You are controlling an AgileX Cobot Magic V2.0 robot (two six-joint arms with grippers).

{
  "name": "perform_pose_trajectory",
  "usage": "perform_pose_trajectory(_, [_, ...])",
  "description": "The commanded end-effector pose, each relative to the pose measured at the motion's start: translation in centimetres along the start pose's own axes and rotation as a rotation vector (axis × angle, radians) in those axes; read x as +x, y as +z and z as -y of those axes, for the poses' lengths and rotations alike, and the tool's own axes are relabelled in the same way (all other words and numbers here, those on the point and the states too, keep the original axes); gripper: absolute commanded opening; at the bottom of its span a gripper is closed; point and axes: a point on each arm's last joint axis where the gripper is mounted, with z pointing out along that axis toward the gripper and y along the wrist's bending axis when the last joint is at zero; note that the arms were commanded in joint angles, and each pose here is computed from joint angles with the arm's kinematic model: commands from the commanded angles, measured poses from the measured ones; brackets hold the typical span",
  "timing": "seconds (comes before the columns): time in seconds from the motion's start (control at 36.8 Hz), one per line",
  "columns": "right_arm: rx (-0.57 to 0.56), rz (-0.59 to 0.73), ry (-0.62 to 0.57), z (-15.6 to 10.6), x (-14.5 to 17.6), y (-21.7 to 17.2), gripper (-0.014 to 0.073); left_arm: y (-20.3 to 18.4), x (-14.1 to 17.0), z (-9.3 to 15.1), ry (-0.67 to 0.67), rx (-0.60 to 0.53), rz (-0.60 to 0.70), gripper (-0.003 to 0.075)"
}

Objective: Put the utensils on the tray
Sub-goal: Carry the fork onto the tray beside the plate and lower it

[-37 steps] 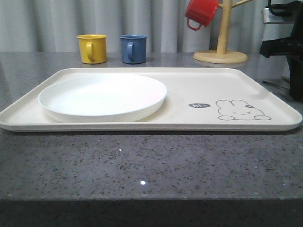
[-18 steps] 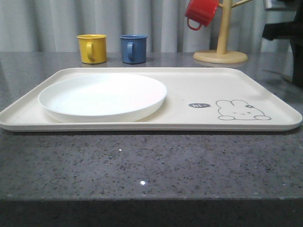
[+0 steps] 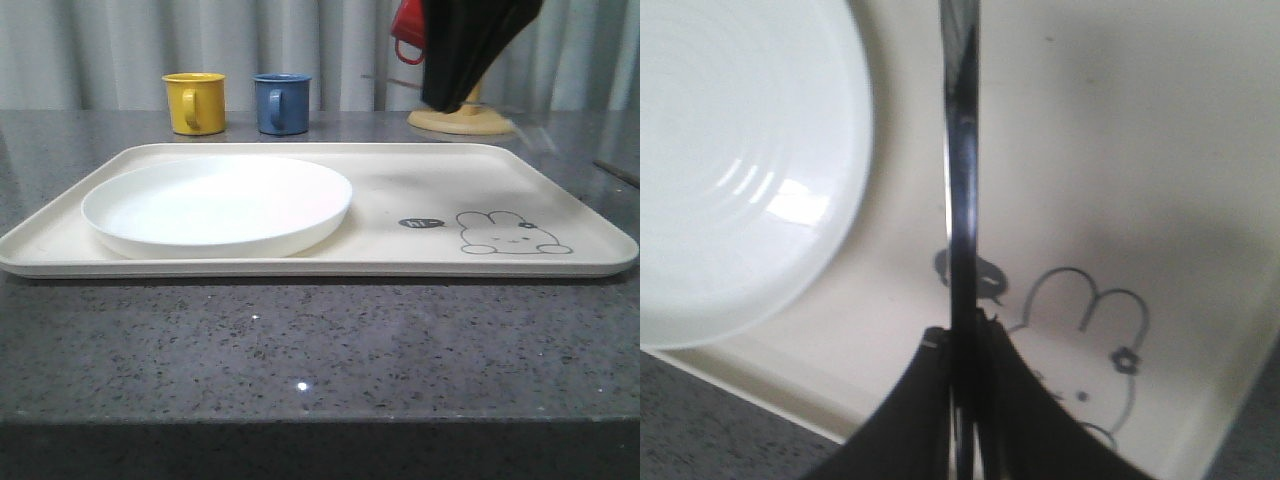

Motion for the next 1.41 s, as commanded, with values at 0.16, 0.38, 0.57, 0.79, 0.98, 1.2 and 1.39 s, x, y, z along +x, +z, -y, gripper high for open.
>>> perform_pose_trajectory(0.16, [-0.01,0.044,0.231,-1.2,-1.8,1.3,-0.0028,-0.7,-1.1,0.1,-0.008,-0.002,0.089,0.037])
perform_pose_trajectory(0.38, [0.021,0.079,0.339,-0.8,-2.8,3.4,-0.0028,-0.7,-1.1,0.1,-0.008,-0.002,0.089,0.037])
perform_pose_trajectory(0.57, [0.072,0.098,0.372,-0.3,-3.1,4.3,-0.0027,-0.7,-1.1,0.1,-0.008,-0.002,0.089,0.037])
perform_pose_trajectory(0.79, [0.123,0.114,0.397,0.2,-3.3,4.7,-0.0027,-0.7,-1.1,0.1,-0.008,-0.002,0.089,0.037])
perform_pose_trajectory(0.98, [0.124,0.087,0.402,0.2,-3.3,5.7,-0.0027,-0.7,-1.1,0.1,-0.008,-0.002,0.089,0.037])
perform_pose_trajectory(1.2, [0.114,0.076,0.409,0.1,-3.4,6.2,0.0041,-0.7,-1.1,0.1,-0.008,-0.002,0.089,0.037])
perform_pose_trajectory(1.39, [0.123,0.097,0.393,0.2,-3.3,5.3,0.0225,-0.7,-1.1,0.1,-0.008,-0.002,0.089,0.037])
